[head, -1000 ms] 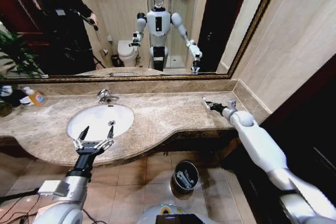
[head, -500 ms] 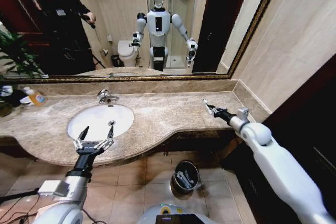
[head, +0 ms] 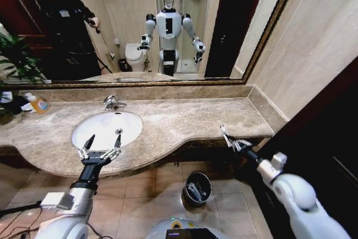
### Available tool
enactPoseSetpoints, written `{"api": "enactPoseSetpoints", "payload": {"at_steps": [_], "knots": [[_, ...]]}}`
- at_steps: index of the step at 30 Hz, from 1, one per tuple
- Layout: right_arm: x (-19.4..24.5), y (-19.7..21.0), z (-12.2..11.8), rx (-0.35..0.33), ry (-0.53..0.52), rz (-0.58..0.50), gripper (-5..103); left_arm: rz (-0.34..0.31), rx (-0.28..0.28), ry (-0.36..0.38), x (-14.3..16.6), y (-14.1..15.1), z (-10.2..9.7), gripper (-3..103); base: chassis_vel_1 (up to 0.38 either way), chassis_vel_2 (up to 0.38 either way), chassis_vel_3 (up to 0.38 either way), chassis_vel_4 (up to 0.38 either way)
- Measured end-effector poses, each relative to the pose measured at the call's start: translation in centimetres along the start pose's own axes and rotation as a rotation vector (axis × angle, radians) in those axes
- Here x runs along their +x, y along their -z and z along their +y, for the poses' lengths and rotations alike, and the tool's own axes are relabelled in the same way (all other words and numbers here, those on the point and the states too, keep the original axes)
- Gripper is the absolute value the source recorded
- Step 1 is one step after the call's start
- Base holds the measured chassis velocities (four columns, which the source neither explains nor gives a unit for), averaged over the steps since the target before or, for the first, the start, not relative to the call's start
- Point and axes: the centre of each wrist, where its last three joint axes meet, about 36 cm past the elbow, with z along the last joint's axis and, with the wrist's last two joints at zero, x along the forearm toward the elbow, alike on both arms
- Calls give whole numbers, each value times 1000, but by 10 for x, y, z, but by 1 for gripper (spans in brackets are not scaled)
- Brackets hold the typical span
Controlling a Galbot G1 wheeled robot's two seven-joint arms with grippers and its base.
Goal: Pick up the trash from the sink and place it in the trash bin.
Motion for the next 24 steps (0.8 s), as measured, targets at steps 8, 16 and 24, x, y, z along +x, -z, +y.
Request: {"api": "enactPoseSetpoints", "payload": {"at_steps": [8,16,24], "knots": [[0,-89,15,4,3,32,0,0,0,0,0,0,0,100,0,0,0,0],[-19,-172,40,-22,-47,129,0,0,0,0,0,0,0,100,0,0,0,0],[-43,-251,65,62,-97,245,0,0,0,0,0,0,0,100,0,0,0,0]]}}
